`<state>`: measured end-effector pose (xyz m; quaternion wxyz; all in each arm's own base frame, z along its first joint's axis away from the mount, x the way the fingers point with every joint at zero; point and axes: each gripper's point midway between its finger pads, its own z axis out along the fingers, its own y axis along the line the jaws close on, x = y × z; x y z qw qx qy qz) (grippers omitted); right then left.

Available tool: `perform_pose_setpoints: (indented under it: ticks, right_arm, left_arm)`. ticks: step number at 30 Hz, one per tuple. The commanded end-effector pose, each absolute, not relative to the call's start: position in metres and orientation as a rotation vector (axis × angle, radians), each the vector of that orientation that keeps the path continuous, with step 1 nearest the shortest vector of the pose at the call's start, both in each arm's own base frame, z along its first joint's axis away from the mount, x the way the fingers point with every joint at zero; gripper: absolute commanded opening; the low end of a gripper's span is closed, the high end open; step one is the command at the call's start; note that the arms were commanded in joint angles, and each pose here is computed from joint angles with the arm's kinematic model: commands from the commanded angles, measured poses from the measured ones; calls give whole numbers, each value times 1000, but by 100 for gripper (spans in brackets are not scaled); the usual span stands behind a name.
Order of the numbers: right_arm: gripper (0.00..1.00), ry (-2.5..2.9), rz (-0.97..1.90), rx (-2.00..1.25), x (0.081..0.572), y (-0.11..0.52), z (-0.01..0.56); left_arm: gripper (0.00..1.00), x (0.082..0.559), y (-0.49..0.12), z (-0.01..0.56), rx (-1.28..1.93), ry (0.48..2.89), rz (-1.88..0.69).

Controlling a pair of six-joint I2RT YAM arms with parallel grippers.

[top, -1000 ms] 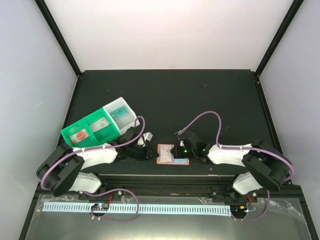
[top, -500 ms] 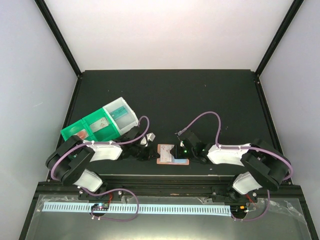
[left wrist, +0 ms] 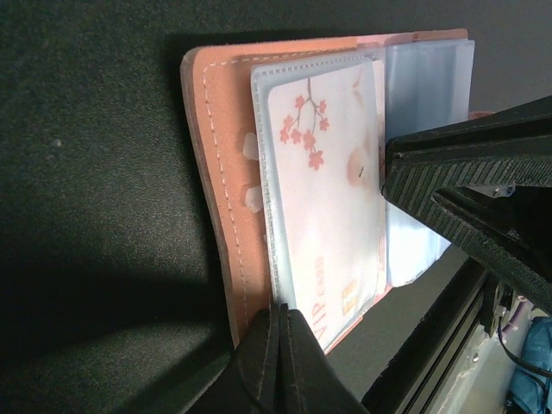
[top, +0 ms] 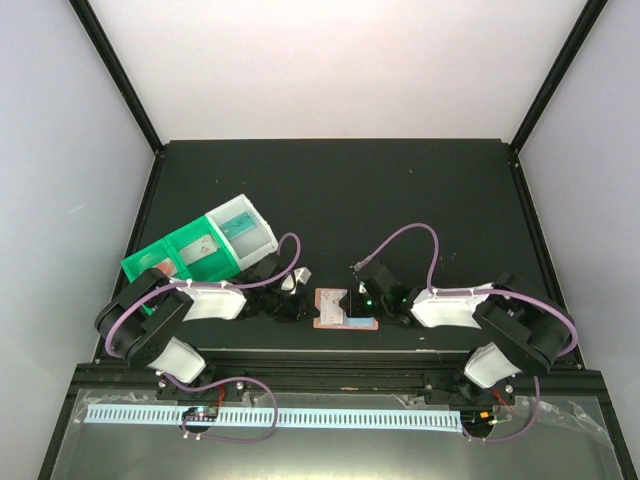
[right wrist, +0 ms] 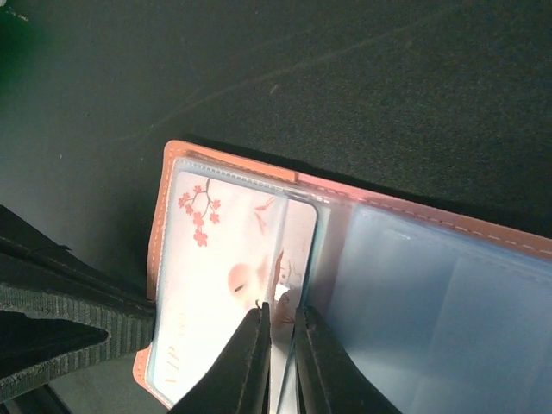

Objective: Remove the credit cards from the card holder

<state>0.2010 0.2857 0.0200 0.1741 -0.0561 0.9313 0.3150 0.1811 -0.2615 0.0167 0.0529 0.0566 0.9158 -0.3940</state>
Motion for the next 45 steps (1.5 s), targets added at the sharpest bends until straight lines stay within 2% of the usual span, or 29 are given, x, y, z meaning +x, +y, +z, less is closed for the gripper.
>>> perform_pose_setpoints:
  ticks: [1,4,22,26,29,37,39,42,45]
  right_arm:
    - [7,2643,881,-158,199,283,14]
    - [1,2634,877,-158,200,281,16]
    - [1,2589,845,-165,203,271,28]
    - [7,2579,929,-160,200,281,34]
    - [11,2583,961,-148,200,285,33]
    - [14,2607,936,-125,201,283,25]
    - [15,2612,918,-120,201,281,23]
    - [16,2615,910,-111,200,279,21]
    - [16,2620,911,-103,199,278,19]
  left_arm:
    - [2,182,-254,6,169,2821,-1097]
    - [2,181,-251,4,161,2828,-1083]
    - [1,176,-245,0,108,2846,-1075]
    - [1,177,-252,13,116,2815,-1138]
    - [8,181,-257,27,120,2784,-1168]
    - [14,197,-268,50,140,2705,-1198]
    - [14,198,-270,48,153,2701,-1208]
    - [7,194,-271,37,158,2735,-1208]
    - [4,190,-266,24,143,2771,-1187]
